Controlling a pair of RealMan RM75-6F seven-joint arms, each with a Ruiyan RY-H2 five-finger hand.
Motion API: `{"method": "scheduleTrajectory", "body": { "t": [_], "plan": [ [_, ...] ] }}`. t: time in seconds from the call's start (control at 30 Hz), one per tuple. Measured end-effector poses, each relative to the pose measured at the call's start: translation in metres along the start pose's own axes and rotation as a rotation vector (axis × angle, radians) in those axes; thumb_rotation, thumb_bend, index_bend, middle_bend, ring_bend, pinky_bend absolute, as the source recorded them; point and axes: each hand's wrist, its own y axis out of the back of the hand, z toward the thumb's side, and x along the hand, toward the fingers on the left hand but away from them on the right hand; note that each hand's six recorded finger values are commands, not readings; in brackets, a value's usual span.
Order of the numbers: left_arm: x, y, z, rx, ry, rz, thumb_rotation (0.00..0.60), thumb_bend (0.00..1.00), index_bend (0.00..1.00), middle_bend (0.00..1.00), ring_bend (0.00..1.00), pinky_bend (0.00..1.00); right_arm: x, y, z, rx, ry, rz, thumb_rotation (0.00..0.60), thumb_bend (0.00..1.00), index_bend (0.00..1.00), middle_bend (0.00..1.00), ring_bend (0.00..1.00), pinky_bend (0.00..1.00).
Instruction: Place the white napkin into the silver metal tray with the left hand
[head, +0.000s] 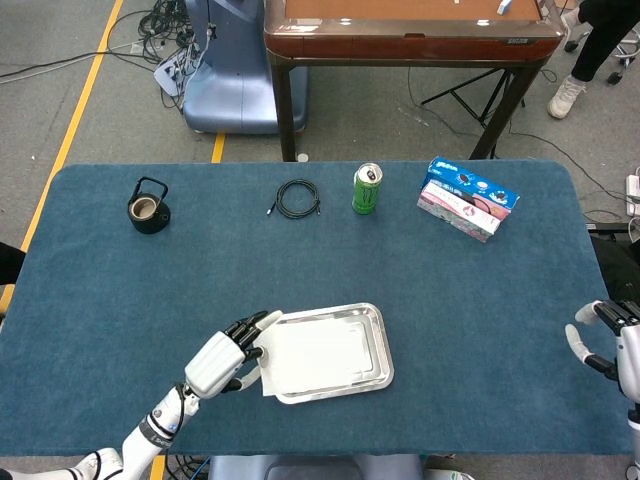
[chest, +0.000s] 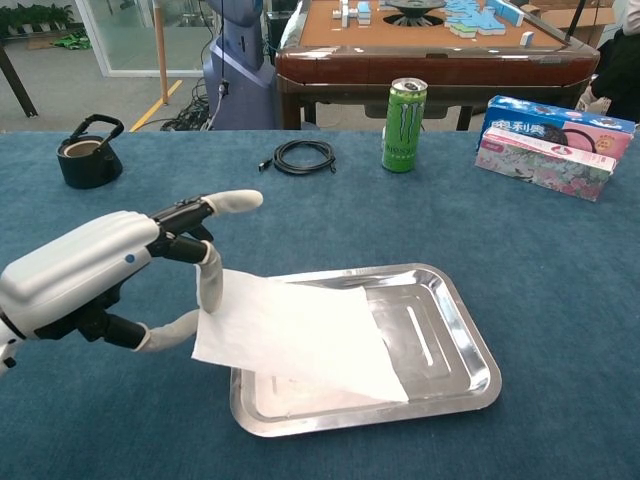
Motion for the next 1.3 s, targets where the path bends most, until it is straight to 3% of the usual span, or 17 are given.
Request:
{"method": "scheduleTrajectory", "body": {
  "t": [0.5,0.63,0.73,0.9,1.3],
  "plan": [
    [0.008,-0.021,-0.003,0.007,0.001,-0.055,0.6,0.45,0.6,0.05,0.0,0.2,0.002,0.008,-0.001,-0.017,0.001,-0.021,0.6,0.33,0.55,0.59,0.48,0.66],
    [0.009,-0.024,-0.005,0.009,0.011,-0.059,0.6,0.44,0.54,0.05,0.0,0.2,0.002,0.008,-0.001,-0.02,0.001,-0.024,0.6,0.32,0.55,0.59,0.48,0.66],
    [0.009,-0.025,-0.006,0.019,0.022,-0.053,0.6,0.44,0.42,0.05,0.0,0.2,0.002,0.008,-0.001,-0.022,0.001,-0.022,0.6,0.33,0.55,0.59,0.48,0.66],
    [0.01,-0.027,-0.005,0.028,0.042,-0.044,0.6,0.27,0.24,0.05,0.0,0.2,0.002,0.009,-0.001,-0.026,0.003,-0.022,0.6,0.32,0.55,0.59,0.48,0.66],
    [0.012,-0.034,-0.002,0.032,0.067,-0.065,0.6,0.16,0.2,0.05,0.0,0.2,0.002,0.01,-0.002,-0.031,0.0,-0.025,0.6,0.32,0.55,0.59,0.48,0.66]
  ]
}}
